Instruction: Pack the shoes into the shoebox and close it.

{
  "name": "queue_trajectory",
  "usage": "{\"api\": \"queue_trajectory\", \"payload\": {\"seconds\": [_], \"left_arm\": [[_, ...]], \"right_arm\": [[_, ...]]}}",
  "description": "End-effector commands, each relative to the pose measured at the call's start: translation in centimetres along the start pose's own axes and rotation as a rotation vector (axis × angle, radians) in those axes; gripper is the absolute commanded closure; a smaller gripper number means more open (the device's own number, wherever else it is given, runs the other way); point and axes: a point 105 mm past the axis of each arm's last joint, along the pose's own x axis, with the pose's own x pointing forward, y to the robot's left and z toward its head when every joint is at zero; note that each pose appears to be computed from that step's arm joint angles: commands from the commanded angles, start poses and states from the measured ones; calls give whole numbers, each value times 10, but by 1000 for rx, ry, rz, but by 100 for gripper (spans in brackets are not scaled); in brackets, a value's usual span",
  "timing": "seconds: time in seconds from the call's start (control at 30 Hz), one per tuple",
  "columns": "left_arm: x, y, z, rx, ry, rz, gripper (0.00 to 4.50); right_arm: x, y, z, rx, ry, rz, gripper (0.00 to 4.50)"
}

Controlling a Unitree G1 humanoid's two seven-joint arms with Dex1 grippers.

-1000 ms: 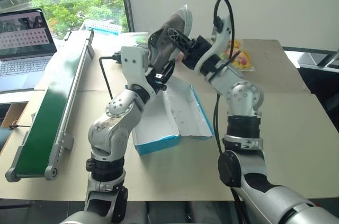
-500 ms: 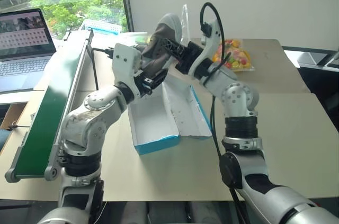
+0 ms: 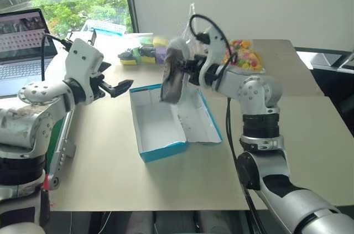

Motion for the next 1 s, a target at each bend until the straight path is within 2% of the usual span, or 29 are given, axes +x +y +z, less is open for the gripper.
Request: {"api": "queue_trajectory", "payload": {"seconds": [0.03, 0.47, 0.67, 0.77, 0.83, 0.9, 1.0], "left_arm": [[3, 1, 11, 43, -50, 8, 9], [15, -11, 11, 35, -73, -8, 9], [17, -24, 10, 50, -65, -66, 9], [13, -22, 1, 70, -19, -78, 9], [11, -20, -7, 90, 17, -80, 0], [10, -20, -9, 95, 26, -85, 0], [9, -23, -8, 91, 23, -100, 0]], "right_arm": [[-6, 29, -1, -54, 26, 70, 415], [13, 9, -69, -208, 341, -116, 415], [28, -3, -77, -284, 364, -188, 415], [34, -9, -77, -365, 352, -215, 415], [37, -10, -78, -389, 351, -216, 317], [38, -9, -78, -395, 350, -207, 263], [37, -7, -74, -403, 336, -198, 158]]}}
